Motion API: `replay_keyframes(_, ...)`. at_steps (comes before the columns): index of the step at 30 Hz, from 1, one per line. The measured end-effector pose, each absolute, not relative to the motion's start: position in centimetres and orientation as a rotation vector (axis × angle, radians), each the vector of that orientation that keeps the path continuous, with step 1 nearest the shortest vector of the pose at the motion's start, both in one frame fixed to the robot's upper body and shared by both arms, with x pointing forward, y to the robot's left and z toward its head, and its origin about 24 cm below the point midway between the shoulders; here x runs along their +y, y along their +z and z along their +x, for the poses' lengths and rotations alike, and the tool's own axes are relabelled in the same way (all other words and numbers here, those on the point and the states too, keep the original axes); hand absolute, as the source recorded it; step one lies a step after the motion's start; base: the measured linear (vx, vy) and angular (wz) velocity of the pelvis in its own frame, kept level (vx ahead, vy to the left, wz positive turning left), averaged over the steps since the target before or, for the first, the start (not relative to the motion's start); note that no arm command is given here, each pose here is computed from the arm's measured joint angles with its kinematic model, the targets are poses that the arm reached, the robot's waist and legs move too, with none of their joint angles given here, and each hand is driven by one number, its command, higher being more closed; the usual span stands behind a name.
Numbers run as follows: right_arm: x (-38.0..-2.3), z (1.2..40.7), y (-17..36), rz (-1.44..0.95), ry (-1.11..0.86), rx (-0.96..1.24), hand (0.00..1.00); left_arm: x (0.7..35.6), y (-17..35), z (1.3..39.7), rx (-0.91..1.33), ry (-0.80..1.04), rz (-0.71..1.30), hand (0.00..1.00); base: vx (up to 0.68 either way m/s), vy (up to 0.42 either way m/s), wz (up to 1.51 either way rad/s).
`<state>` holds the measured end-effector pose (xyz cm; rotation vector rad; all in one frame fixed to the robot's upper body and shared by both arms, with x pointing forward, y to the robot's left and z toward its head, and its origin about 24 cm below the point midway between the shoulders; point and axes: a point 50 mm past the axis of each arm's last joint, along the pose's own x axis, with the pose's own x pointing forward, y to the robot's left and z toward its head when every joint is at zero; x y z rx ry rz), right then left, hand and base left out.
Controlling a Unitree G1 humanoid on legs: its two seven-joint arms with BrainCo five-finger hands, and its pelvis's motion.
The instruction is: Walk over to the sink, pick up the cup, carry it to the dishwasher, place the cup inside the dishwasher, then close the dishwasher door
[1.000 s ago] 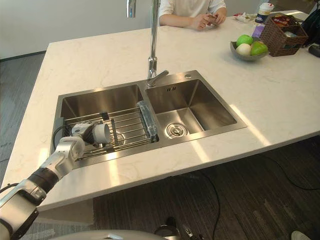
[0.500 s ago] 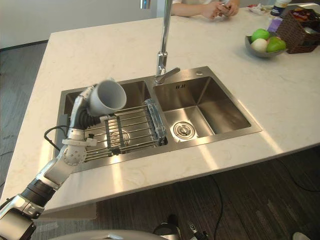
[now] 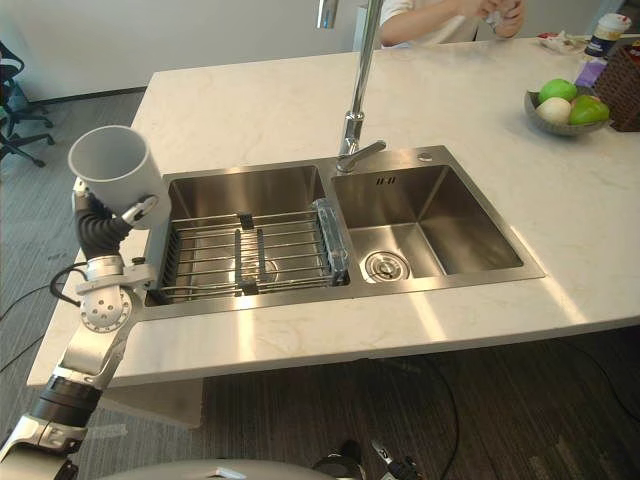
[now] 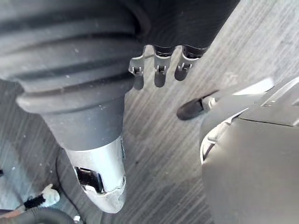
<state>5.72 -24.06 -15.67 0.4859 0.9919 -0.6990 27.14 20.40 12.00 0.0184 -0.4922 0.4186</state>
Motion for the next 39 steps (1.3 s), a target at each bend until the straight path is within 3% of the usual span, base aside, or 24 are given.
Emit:
replay_keyframes(4,-23.3,5.2,-16.0,0.478,-0.667,1.058,0.00,25.5,9.4,24.1,-0.364,0.662,0.043,1.00,0.01,-0.015,0.49)
replay_keyframes(14,-24.0,3.6,-16.3,0.454,-0.673,1.165,0.00,32.7,8.9,16.9,-0.297,0.936,0.151,1.00,-0.05,-0.012,0.89)
replay_keyframes(19,-24.6,0.4,-16.3,0.443,-0.758,1.235,0.00,34.4,8.5,17.1,-0.258,0.894,0.148,1.00,0.01,0.075,2.31)
replay_keyframes(23,-25.0,1.7,-16.0,0.450,-0.790,1.136,0.00,36.6,9.9,16.6,-0.292,0.920,0.153,1.00,-0.01,0.057,1.20)
replay_keyframes(26,-27.6,4.4,-14.7,0.426,-0.810,1.002,0.00,35.9,9.1,18.2,-0.314,0.807,0.046,1.00,-0.10,0.133,0.44)
replay_keyframes(28,-25.8,5.2,-15.2,0.524,-0.834,0.963,0.00,35.0,11.4,21.2,-0.444,0.704,-0.065,1.00,-0.17,0.045,1.28)
replay_keyframes(32,-28.2,2.7,-14.9,0.542,-0.985,0.947,0.00,31.5,12.1,24.2,-0.472,0.516,-0.131,1.00,0.01,0.091,0.81)
replay_keyframes(36,-28.0,-0.9,-15.3,0.619,-1.115,1.015,0.00,29.9,14.5,24.7,-0.562,0.421,-0.098,1.00,-0.12,0.321,0.90)
replay_keyframes(39,-25.5,-1.9,-16.1,0.607,-1.032,1.121,0.00,30.7,12.8,21.8,-0.479,0.523,-0.016,1.00,-0.12,0.268,0.27)
